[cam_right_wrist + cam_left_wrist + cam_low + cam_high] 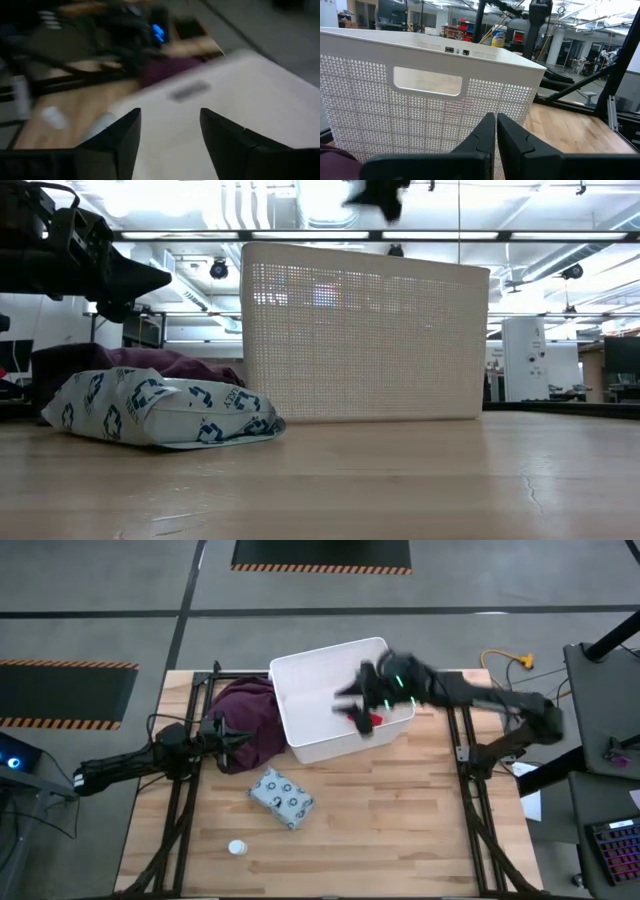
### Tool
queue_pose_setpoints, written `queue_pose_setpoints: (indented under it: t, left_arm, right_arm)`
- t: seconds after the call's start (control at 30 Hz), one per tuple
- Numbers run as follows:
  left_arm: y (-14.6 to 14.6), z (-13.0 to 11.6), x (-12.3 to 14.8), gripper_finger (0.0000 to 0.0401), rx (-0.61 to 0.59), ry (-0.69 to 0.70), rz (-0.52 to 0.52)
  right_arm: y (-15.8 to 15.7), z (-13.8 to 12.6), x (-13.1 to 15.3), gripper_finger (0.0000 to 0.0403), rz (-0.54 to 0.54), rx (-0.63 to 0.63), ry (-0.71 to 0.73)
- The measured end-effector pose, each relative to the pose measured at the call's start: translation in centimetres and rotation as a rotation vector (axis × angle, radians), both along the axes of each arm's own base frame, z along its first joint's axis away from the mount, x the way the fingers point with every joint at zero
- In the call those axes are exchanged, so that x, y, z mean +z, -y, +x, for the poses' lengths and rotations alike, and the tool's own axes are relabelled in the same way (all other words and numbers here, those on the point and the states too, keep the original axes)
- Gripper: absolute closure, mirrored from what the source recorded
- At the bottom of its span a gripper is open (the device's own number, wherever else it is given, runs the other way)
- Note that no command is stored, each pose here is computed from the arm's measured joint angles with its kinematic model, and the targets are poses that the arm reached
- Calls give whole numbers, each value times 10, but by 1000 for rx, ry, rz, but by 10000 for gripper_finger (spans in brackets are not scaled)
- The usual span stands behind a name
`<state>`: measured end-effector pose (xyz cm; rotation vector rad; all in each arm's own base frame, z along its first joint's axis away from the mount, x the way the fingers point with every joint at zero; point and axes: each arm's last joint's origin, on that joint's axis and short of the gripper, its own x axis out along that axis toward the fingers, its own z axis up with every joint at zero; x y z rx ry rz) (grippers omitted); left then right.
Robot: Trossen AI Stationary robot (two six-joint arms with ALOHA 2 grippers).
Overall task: Pick & place medical supplies in basket/bin
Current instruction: Put the blue mailer bag into the white bin
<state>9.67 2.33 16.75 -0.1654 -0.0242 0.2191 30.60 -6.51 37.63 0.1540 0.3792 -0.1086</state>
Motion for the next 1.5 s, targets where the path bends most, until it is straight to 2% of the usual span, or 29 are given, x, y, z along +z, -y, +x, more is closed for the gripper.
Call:
queue_pose_setpoints:
  t: [0.13,0.23,0.4,0.57,0.63,0.77,0.9,0.97,1.03,1.33,1.5]
  left_arm:
    - [0,0,0,401,0,0,0]
    - [0,0,0,401,0,1,0]
    - [0,0,0,401,0,0,0]
    - [0,0,0,401,1,1,0]
    - [0,0,0,401,16,2,0]
    - [-1,0,1,401,25,13,3]
    - [-1,0,2,387,27,16,4]
    - [-1,0,1,373,28,11,2]
    - [-1,0,1,357,29,13,3]
    - [0,-2,17,278,26,128,0]
    - [2,-8,42,267,-3,198,22]
  right_arm:
    - [-52,-30,-18,230,-92,48,92]
    - [-70,-61,-39,247,-34,61,114]
    - [-75,-115,-73,283,62,61,182]
    - [-74,-152,-115,323,70,71,293]
    - [-73,-161,-137,339,61,71,266]
    - [-73,-170,-168,362,68,75,251]
    - [-72,-177,-180,380,-100,102,456]
    - [-70,-181,-185,390,-172,61,544]
    - [-69,-183,-189,393,-206,1,563]
    - [-67,-184,-191,394,-220,-58,527]
    - [-66,-183,-194,394,-150,-80,507]
